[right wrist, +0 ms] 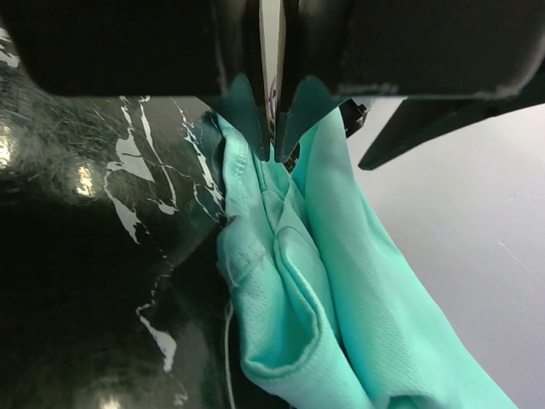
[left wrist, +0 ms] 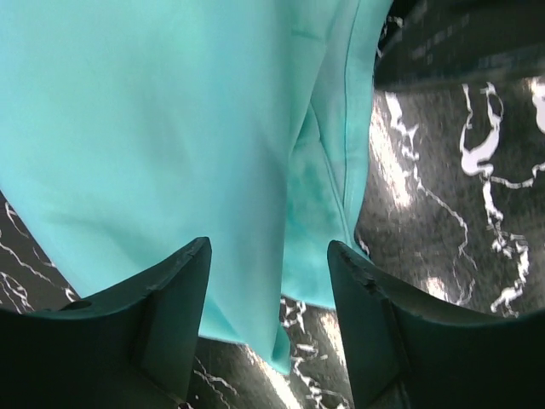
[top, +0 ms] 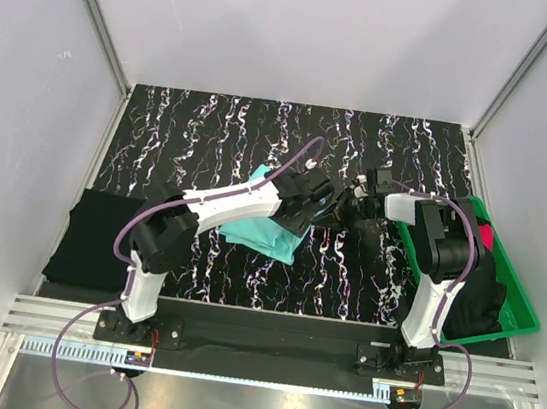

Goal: Fold and stack the t-shirts
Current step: Fold the tshirt

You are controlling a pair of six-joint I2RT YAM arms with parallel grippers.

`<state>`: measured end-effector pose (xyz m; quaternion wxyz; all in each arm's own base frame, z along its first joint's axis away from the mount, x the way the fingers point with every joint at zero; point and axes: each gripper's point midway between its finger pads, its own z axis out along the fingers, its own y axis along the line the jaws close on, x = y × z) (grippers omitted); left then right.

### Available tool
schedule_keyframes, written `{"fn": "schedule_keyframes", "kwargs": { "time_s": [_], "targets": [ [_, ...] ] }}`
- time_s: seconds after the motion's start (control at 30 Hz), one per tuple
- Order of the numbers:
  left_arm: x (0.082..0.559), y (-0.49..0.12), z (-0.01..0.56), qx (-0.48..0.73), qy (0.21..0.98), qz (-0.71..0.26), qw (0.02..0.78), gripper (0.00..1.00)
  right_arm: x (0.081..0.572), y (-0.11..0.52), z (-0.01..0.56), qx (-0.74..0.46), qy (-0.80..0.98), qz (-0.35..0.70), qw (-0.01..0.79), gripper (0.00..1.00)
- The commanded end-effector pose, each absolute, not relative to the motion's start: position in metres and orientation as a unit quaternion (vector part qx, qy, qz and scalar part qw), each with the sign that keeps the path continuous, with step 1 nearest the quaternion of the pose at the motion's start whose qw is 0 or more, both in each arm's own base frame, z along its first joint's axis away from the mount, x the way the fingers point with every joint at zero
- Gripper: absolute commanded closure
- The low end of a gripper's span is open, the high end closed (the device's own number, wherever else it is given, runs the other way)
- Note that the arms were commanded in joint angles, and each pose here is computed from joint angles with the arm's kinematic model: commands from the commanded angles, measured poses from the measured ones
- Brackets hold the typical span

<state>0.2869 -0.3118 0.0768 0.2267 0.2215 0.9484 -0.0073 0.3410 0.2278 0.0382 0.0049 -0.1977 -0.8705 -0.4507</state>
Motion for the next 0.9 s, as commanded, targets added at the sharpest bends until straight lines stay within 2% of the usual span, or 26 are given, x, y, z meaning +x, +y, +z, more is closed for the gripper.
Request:
{"fn": "schedule_keyframes", "kwargs": {
  "time_s": [0.0, 0.13, 0.5, 0.57, 0.6, 0.67, 0.7, 0.8, 0.87],
  "targets": [
    [0.311, -0.324, 0.093, 0.228, 0.934, 0.001, 0.276, 0.39, 0.341, 0.23, 0.053, -0.17, -0.863, -0.475, -0.011, 0.89],
    [0.32, -0.325, 0.085, 0.232, 0.932, 0.019, 0.278, 0.4, 0.338, 0.229, 0.05, -0.172, -0.863, -0.475, -0.007, 0.89],
    [0.338, -0.323, 0.065, 0.252, 0.925, 0.061, 0.278, 0.52, 0.343, 0.232, 0.058, -0.178, -0.858, -0.481, -0.006, 0.9],
    [0.343, -0.322, 0.068, 0.249, 0.924, 0.062, 0.283, 0.6, 0.345, 0.234, 0.06, -0.178, -0.857, -0.484, -0.006, 0.9],
    [0.344, -0.322, 0.07, 0.247, 0.924, 0.063, 0.285, 0.69, 0.346, 0.234, 0.059, -0.18, -0.857, -0.484, -0.005, 0.9],
    [0.348, -0.323, 0.08, 0.243, 0.922, 0.057, 0.295, 0.78, 0.348, 0.239, 0.062, -0.176, -0.855, -0.488, -0.004, 0.91],
    [0.35, -0.323, 0.084, 0.242, 0.922, 0.054, 0.299, 0.86, 0.349, 0.241, 0.061, -0.175, -0.854, -0.489, -0.002, 0.93],
    [0.349, -0.321, 0.096, 0.236, 0.921, 0.044, 0.306, 1.0, 0.352, 0.251, 0.061, -0.179, -0.852, -0.492, 0.003, 0.98],
    [0.349, -0.32, 0.103, 0.232, 0.921, 0.04, 0.312, 1.0, 0.353, 0.26, 0.061, -0.174, -0.85, -0.496, 0.002, 0.99]
  ]
}}
